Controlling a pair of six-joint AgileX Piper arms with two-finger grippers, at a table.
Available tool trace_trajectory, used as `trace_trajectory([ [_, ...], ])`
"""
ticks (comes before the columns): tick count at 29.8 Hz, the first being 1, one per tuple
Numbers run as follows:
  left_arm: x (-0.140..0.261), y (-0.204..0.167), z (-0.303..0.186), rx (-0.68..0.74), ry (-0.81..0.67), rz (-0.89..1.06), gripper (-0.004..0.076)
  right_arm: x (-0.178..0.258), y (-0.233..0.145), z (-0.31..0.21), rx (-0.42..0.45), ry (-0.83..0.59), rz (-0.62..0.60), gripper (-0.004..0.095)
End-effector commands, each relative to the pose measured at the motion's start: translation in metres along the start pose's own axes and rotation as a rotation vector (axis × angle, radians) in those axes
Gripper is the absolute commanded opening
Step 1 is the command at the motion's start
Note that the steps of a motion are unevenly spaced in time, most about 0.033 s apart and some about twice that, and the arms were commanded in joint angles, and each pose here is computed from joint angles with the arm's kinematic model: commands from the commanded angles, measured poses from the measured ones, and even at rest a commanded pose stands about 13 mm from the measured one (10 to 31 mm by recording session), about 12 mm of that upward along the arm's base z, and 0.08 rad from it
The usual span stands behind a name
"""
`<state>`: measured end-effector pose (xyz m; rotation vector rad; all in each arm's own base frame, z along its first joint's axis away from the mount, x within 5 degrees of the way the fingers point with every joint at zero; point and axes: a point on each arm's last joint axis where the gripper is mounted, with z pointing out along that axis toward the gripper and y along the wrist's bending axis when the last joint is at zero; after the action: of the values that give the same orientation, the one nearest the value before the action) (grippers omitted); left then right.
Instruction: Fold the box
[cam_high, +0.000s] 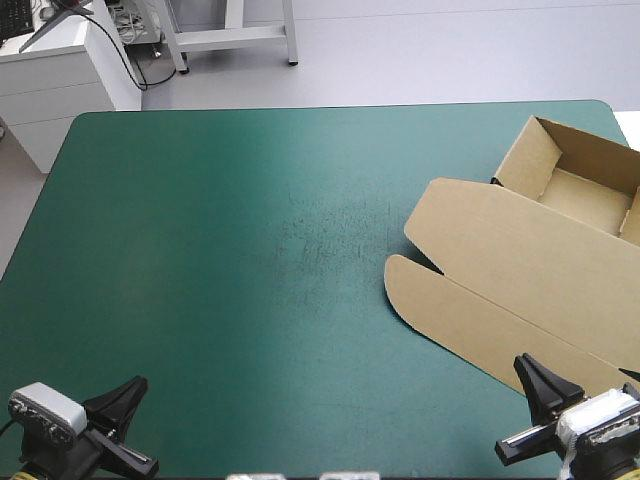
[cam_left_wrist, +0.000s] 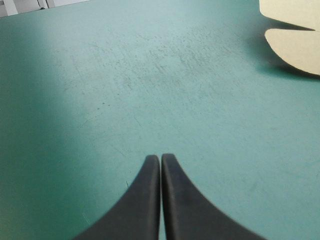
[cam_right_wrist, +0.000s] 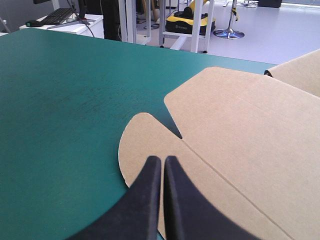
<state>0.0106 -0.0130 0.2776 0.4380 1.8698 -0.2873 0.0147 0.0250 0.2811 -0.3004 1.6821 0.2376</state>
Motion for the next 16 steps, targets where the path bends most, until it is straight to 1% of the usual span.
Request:
trace_trajectory([
  [1, -0.0135, 0.0001, -0.0022, 0.004, -0.094, -0.017, -0.0008, -0.0112, -0.0006, -0.0076, 0.021, -0.101, 0.01, 0.0],
  [9, -0.0135, 0.0, -0.0022, 0.005, -0.094, -0.018, -0.0008, -0.0079, -0.0043, -0.0075, 0.061, -0.066, 0.058, 0.0],
  [16, -0.0135, -0.0001, -0.0022, 0.006, -0.094, -0.018, -0.0008, -0.0079, -0.0045, -0.0075, 0.062, -0.066, 0.059, 0.0],
])
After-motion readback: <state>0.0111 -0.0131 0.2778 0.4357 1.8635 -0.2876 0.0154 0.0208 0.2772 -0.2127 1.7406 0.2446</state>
